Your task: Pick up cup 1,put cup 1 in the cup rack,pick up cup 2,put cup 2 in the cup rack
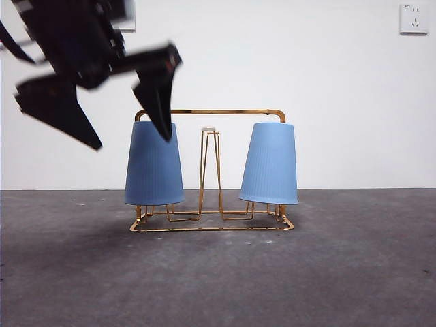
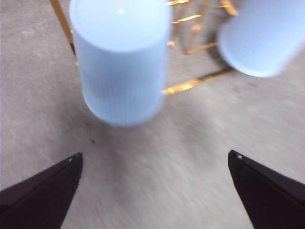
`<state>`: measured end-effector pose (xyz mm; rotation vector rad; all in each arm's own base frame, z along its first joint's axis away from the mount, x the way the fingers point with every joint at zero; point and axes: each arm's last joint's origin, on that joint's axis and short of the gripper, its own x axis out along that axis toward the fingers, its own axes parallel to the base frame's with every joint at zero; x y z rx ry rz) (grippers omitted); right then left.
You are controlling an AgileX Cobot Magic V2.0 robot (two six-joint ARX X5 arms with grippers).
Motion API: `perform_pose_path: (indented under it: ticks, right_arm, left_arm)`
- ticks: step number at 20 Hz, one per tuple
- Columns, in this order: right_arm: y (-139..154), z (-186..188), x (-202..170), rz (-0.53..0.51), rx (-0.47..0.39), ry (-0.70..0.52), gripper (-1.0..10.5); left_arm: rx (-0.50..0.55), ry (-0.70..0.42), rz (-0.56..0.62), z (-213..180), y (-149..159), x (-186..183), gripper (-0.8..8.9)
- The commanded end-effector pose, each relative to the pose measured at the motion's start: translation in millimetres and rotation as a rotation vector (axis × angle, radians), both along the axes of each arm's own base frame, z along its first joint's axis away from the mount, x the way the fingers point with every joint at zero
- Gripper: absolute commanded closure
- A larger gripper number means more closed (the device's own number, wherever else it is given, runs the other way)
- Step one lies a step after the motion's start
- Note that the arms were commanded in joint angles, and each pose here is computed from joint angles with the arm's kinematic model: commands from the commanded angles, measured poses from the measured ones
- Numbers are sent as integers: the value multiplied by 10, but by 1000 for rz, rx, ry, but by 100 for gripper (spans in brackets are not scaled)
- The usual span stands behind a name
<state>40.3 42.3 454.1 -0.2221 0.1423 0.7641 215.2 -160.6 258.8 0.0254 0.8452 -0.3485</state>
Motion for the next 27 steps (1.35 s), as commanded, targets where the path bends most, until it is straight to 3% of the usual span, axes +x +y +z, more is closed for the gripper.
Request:
perform_pose_path:
  ticks: [1,7,12,17,23,27]
  right_arm:
    - [18,-31,17,-5,-20,22,792]
    - [20,-165,19,-13,-118,139,792]
    - [-11,-288,-7,-25,-210,249,792]
    - [-44,-362,-36,-42,-259,330,792]
    - [-51,-374,-42,-46,-264,345,792]
    - [-51,-374,-42,-46,-264,346,792]
  left_arm:
    - [-60,22,-57,142,54,-187,220]
    - [-341,93,-260,581,336,-729,220]
    - [-552,79,-417,854,574,-1111,220]
    - [-636,35,-453,975,734,-1320,238]
    - [-646,16,-459,998,826,-1431,448]
    - [-637,31,-455,983,842,-1450,731]
